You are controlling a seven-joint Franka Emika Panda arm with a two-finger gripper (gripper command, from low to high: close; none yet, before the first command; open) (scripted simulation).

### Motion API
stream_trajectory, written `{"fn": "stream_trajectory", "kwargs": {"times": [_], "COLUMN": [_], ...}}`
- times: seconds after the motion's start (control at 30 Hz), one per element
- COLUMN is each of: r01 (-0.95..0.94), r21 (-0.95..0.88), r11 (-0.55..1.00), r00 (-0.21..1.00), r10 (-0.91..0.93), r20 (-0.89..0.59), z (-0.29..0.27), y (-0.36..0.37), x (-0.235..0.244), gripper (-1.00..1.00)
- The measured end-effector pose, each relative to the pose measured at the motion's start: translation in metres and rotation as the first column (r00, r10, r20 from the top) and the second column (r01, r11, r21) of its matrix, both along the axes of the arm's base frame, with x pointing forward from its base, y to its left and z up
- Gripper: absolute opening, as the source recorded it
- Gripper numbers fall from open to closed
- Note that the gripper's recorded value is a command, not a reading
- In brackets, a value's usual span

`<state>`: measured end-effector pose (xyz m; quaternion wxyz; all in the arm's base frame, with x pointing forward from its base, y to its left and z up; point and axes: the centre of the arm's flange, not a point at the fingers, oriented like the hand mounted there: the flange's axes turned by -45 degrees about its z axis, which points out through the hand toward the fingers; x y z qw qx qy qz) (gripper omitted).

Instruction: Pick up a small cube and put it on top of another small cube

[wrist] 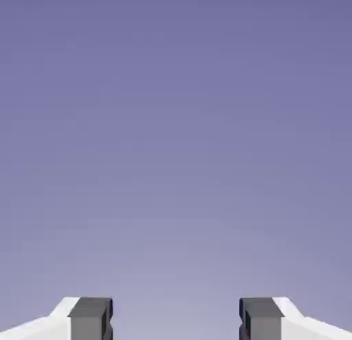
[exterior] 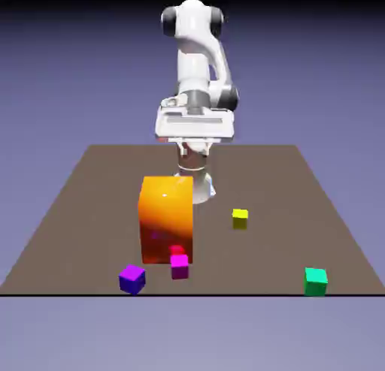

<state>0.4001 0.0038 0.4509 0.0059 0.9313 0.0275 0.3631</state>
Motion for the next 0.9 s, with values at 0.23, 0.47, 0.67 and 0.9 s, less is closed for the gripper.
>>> {"fn": "stream_trajectory", "kwargs": {"times": [0.23,0.47,0.67,0.9], "r01": [-0.015,-0.034,-0.053,-0.075], "r21": [-0.01,-0.02,-0.027,-0.034], "r11": [1.0,0.999,0.998,0.997], "r00": [0.952,0.812,0.629,0.36], "r10": [0.011,0.016,0.012,-0.005], "r20": [-0.307,-0.584,-0.777,-0.933], "z": [-0.053,-0.119,-0.184,-0.264], "y": [-0.006,-0.014,-0.022,-0.032], "x": [0.057,0.1,0.124,0.137], "gripper": [0.0,0.0,0.0,0.0]}}
